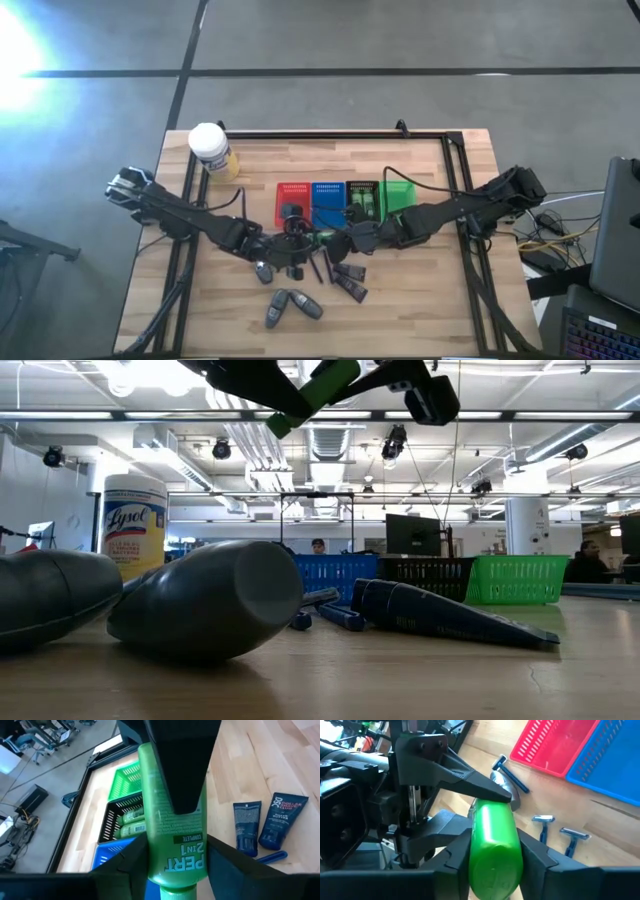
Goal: Pick & Place Travel size toiletries
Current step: Put the shampoo into the black basket
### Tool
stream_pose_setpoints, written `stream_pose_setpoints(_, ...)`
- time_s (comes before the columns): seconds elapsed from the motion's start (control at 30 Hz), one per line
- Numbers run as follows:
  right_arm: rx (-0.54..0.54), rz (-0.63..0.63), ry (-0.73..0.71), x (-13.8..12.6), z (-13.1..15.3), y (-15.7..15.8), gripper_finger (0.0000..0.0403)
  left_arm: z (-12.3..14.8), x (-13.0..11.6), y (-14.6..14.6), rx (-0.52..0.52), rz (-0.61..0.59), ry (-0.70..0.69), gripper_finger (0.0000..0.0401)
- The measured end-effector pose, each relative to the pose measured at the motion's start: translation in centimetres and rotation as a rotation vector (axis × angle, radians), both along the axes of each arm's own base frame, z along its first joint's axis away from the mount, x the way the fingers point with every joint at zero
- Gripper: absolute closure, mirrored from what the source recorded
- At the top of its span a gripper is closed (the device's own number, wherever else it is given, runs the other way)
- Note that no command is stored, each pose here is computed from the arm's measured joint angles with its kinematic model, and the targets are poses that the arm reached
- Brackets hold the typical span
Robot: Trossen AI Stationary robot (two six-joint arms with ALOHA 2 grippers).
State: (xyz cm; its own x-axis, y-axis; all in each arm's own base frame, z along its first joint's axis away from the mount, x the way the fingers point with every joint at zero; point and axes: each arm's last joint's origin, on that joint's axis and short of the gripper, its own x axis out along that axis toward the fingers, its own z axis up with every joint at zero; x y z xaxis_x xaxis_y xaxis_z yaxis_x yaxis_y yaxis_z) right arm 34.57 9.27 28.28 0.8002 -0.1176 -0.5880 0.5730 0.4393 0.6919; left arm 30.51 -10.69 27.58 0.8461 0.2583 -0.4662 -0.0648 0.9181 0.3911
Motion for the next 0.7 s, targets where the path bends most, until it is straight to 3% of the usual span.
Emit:
stream_pose_setpoints(0.17, -0.057, -0.011, 0.101, -0.7, -0.9, -0.3, 0.0303, -0.1, -0.3, 0.0, -0.063, 0.04, 0.008, 0.0176)
stream_pose_setpoints(0.37, -0.107, -0.094, 0.227, -2.5, -1.0, -0.7, 0.0303, -0.9, -1.3, 0.6, -0.054, 0.122, 0.108, 0.0117)
stream_pose_setpoints(0.57, -0.278, -0.302, 0.434, -5.2, -2.1, -1.8, 0.0301, -1.3, -2.6, 1.1, -0.075, 0.194, 0.195, 0.0103)
stream_pose_setpoints(0.7, -0.351, -0.377, 0.522, -5.2, -3.6, -2.7, 0.03, -1.9, -3.3, 1.4, -0.094, 0.247, 0.26, 0.0107)
